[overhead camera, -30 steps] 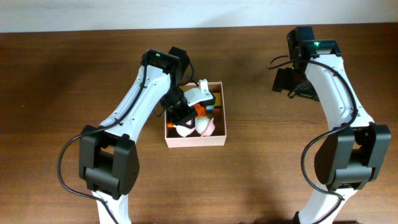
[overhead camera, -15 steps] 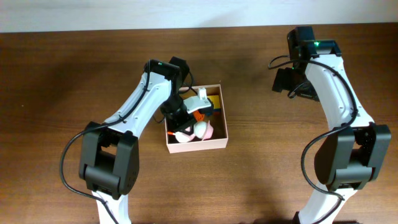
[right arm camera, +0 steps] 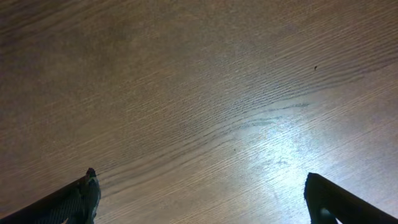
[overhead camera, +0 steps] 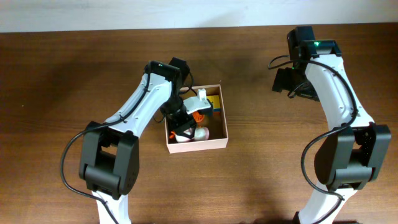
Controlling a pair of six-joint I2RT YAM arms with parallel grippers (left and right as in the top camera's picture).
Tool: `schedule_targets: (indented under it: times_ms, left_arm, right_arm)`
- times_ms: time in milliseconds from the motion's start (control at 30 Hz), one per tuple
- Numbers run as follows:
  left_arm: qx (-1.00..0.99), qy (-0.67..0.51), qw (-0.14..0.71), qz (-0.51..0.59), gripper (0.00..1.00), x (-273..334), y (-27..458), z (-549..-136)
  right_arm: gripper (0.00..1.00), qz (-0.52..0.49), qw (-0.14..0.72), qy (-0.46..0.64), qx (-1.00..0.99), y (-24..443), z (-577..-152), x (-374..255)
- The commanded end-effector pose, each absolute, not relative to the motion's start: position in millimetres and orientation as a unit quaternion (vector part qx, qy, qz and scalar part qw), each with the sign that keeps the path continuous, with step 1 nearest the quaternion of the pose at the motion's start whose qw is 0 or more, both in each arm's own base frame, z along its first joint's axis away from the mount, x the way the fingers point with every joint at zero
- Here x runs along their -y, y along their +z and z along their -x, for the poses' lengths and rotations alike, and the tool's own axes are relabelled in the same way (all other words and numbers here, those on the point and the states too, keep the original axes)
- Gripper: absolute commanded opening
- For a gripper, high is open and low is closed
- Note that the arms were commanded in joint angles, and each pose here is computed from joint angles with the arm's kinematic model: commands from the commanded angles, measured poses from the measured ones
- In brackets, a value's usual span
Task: Pack container
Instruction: 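Open the left gripper, lift out and move toward the yellow ball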
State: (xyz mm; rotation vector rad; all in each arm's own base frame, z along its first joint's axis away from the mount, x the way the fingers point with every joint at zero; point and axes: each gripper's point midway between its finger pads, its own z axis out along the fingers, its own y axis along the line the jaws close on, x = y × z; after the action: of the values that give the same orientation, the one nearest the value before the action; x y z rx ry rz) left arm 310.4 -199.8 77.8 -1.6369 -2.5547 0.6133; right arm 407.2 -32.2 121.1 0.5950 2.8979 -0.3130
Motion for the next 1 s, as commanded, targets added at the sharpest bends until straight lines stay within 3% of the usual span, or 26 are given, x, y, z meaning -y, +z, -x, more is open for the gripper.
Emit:
schedule_targets:
  times_ms: [0,467,700,967]
  left_arm:
    - [0.822,0.19,0.016,0.537,0.46,199,78,-314]
    - [0.825,0.163,-0.088,0.534,0.46,217,151,-365]
    - [0.918,0.069,-0.123,0.37,0.46,174,201,-401]
    - [0.984,-0.003,-0.116,0.138,0.47,88,204,-422]
  right_arm:
    - [0.99,-0.201,0.081,-0.104,-0.971,120,-406,30]
    - [0.99,-0.201,0.081,-0.104,-0.971,120,-406,30]
    - [0.99,-0.201,0.082,-0.104,-0.971,120,-406,30]
    - [0.99,-0.201,0.082,-0.104,-0.971,120,-406,30]
